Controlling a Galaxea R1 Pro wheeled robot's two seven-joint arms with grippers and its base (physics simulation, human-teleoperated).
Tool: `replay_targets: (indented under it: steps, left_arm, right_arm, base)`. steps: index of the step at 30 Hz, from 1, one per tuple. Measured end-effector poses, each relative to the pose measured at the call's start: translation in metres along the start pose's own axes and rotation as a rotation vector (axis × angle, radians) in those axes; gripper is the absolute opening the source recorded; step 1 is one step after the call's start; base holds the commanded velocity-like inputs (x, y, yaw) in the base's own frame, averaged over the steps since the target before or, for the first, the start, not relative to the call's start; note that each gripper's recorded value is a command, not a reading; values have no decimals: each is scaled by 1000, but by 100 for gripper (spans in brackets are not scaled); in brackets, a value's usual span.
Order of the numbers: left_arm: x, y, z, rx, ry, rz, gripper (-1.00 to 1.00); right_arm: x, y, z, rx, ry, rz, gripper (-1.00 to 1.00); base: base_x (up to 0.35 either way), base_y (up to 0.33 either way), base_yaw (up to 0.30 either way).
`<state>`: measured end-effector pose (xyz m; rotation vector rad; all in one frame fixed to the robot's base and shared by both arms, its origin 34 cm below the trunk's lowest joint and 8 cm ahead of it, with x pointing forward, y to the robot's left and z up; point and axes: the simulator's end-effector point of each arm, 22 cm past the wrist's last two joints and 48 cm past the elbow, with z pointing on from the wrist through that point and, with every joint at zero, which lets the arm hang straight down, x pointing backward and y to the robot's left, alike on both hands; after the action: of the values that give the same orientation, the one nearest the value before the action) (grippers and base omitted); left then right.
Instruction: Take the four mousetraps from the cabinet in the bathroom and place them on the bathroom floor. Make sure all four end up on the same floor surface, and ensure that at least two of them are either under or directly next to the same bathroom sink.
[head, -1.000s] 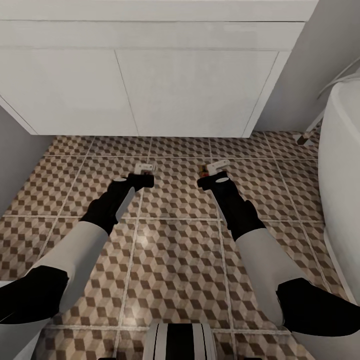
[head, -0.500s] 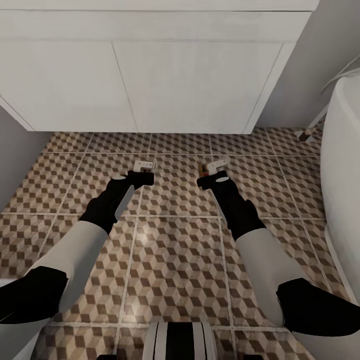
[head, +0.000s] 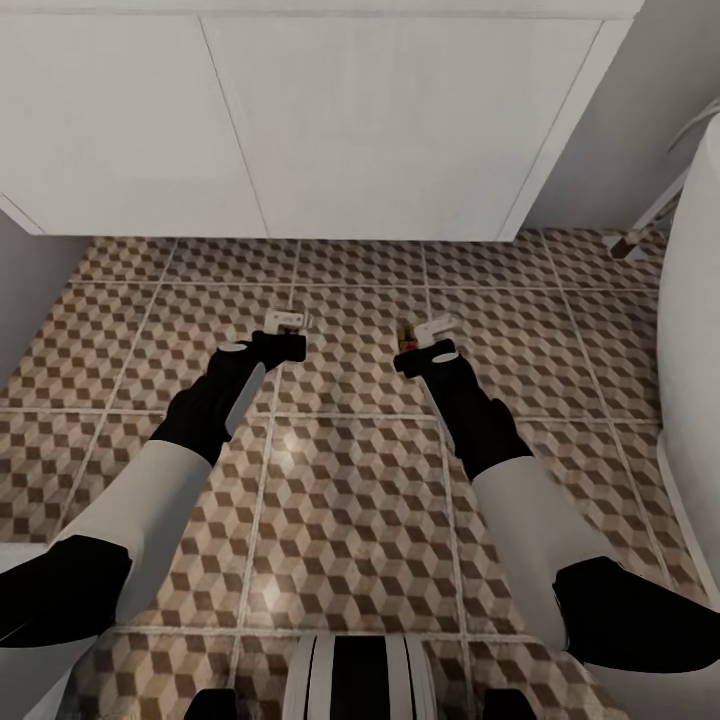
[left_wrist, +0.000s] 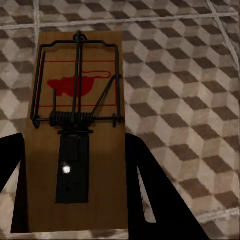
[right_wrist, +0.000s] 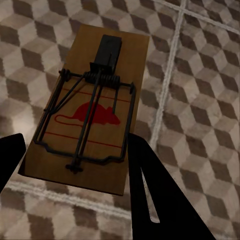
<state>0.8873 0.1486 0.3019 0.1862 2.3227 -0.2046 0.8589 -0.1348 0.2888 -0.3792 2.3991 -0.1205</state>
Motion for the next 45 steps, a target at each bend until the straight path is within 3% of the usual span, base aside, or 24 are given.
replay_targets:
  steps: [15,22,28,33,45]
  left_arm:
    - [65,3,32,6,90,-17,-100]
    - [93,3,46,9,125,-25,-100]
    - [82,-1,50,23,80,-26,-100]
    - [90,-5,51,35,117,-28,-100]
    - [85,3,48,31,83,-17,-100]
  right_arm:
    - [32,10,29,-12,26,13,-100]
    - [15,2,28,2,-18,36,-100]
    - [16,13,30,-10,-18,16,-100]
    - [31,24,40,-25,0,0,-100]
    - [47,31,51,-33,18,0,-100]
  base:
    - [0,0,0]
    - [0,0,0]
    - [0,0,0]
    - [0,0,0]
    - [0,0,0]
